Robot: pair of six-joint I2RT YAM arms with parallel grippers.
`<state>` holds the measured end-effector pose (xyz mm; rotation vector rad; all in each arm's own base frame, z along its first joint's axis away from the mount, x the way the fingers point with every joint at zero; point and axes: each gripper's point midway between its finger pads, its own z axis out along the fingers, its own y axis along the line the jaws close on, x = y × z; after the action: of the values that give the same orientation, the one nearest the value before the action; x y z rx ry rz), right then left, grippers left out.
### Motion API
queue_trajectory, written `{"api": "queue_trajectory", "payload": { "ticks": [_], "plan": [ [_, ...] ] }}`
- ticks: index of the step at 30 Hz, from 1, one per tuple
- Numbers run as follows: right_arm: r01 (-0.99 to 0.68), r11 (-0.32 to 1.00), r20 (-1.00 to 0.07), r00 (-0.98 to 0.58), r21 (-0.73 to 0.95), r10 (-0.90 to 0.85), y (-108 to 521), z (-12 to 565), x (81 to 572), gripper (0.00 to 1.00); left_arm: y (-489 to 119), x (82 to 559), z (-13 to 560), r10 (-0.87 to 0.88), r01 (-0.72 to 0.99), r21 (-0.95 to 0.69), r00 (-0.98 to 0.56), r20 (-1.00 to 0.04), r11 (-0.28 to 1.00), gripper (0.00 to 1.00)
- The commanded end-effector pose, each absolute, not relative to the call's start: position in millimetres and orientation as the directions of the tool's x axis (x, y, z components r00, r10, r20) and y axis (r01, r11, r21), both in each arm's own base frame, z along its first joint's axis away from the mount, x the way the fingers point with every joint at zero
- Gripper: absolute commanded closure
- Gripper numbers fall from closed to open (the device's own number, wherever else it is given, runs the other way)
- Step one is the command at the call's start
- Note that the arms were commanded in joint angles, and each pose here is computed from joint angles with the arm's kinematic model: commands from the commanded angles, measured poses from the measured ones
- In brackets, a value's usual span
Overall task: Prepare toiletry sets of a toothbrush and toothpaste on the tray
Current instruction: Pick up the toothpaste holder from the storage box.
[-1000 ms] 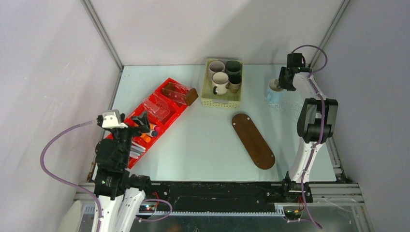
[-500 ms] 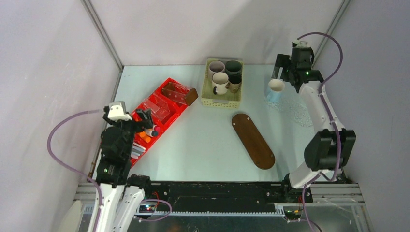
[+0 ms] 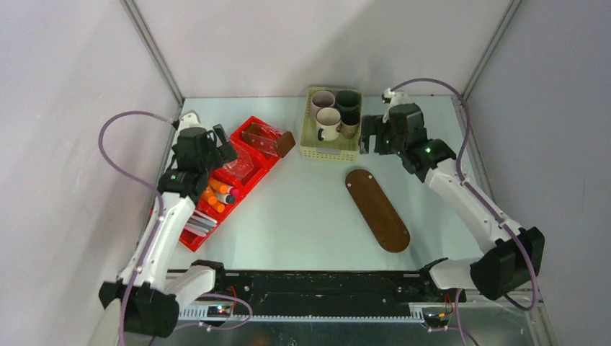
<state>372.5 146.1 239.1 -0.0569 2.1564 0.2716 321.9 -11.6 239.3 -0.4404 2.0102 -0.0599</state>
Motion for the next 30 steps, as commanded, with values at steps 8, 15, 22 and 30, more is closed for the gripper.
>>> {"api": "queue_trajectory", "payload": {
  "ticks": [8, 15, 22, 30],
  "plan": [
    [-0.306, 0.923, -0.887, -0.456, 0.233, 0.072, 178.4, 265.5, 317.1, 0.04, 2.4, 376.0, 198.3, -0.6, -0.447, -0.433, -0.361, -0.714, 0.783, 0.05],
    [-0.344, 0.9, -0.893, -0.44, 0.269, 0.099, 185.3, 274.3, 311.4, 0.04, 19.9, 408.8, 175.0, -0.662, -0.477, -0.489, -0.319, -0.678, 0.73, 0.14],
    [-0.353, 0.894, -0.893, -0.437, 0.276, 0.103, 186.6, 272.9, 310.0, 0.04, 27.5, 424.9, 155.6, -0.719, -0.467, -0.559, -0.304, -0.625, 0.685, 0.2],
    [-0.353, 0.895, -0.887, -0.452, 0.273, 0.093, 188.3, 266.4, 311.8, 0.04, 21.7, 440.8, 129.5, -0.755, -0.452, -0.606, -0.339, -0.562, 0.654, 0.23]
  ]
}}
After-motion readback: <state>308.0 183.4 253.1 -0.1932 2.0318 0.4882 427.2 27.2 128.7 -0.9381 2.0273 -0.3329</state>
